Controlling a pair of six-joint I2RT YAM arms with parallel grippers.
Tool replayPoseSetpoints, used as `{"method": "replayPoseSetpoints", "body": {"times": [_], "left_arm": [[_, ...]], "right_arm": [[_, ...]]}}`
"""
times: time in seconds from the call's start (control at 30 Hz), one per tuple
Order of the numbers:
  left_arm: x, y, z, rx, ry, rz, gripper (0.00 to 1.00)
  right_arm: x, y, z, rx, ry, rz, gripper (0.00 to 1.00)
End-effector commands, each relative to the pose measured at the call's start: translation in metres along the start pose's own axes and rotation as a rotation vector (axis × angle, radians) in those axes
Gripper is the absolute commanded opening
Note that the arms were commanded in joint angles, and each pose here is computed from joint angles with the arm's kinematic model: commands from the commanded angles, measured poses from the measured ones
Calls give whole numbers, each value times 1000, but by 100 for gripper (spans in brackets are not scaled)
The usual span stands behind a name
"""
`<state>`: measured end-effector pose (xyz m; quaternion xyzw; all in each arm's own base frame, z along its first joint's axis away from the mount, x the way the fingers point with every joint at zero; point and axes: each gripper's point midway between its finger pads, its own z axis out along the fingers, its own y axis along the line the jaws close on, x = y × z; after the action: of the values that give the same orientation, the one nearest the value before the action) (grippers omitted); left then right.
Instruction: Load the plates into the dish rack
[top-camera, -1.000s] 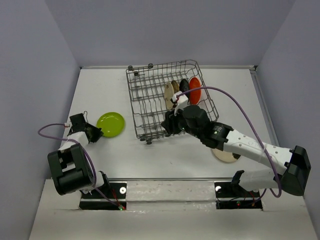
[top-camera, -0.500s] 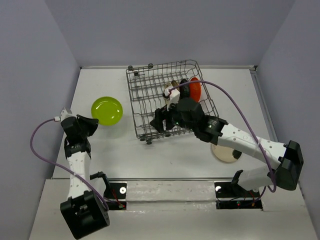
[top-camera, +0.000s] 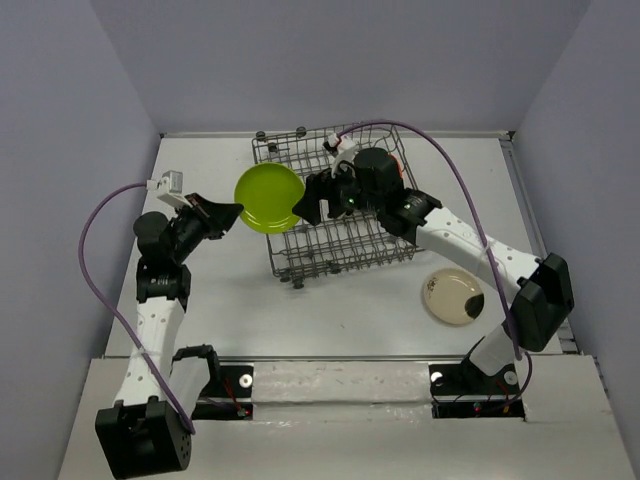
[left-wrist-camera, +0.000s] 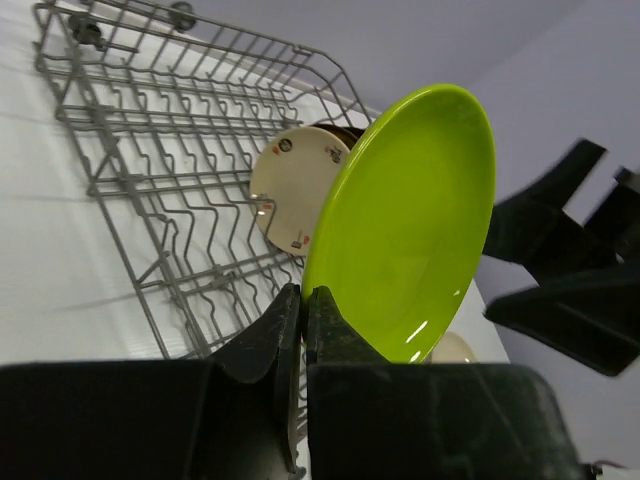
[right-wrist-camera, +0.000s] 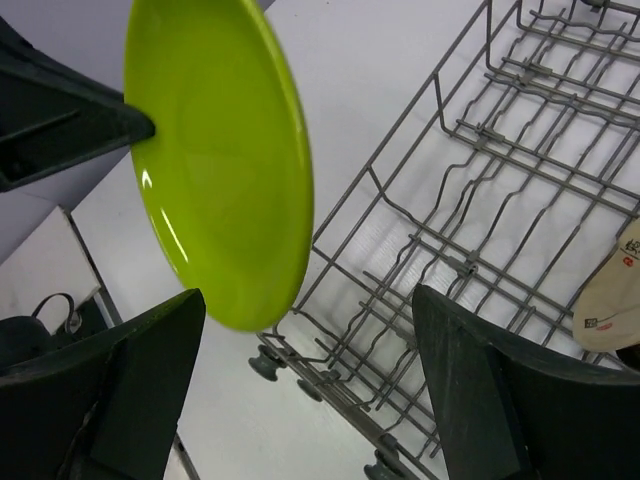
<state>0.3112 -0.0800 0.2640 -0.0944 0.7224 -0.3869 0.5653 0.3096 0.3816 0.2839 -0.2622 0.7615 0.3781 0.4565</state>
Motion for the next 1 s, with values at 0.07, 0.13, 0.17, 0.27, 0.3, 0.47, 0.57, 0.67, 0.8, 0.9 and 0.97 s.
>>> {"method": "replayPoseSetpoints", "body": {"times": [0.07, 0.13, 0.17, 0.27, 0.3, 0.47, 0.57, 0.67, 0.8, 0.9, 0.97], "left_arm": [[-1, -63, -4, 248, 31, 171, 6], [7, -76, -5, 303, 58, 184, 6], [8, -78, -5, 313, 62, 189, 6], [13, -89, -5, 349, 82, 200, 7], [15, -89, -3, 344, 94, 196, 23], [16, -78, 5, 231, 119, 254, 99], [11, -67, 5, 136, 91, 307, 99], [6, -58, 2, 48, 79, 346, 99], [-4, -41, -5, -97, 47, 379, 99], [-1, -45, -7, -106, 45, 412, 99], [-1, -47, -9, -108, 40, 420, 99]], "right_arm": [[-39, 25, -3, -171, -66, -22, 90], [-33, 26, 0, -190, -62, -10, 84], [-34, 28, 0, -203, -66, -8, 80], [-35, 36, -3, -245, -73, 6, 34], [-36, 36, -5, -261, -72, 11, 20], [-54, 11, -11, -99, -131, 29, 7], [-49, -21, -7, 76, -113, 43, 7], [-42, -75, 2, 353, -102, 67, 7], [-41, -113, 4, 563, -113, 84, 7], [-33, -145, 11, 722, -106, 69, 7], [-32, -156, 15, 778, -107, 58, 7]]}}
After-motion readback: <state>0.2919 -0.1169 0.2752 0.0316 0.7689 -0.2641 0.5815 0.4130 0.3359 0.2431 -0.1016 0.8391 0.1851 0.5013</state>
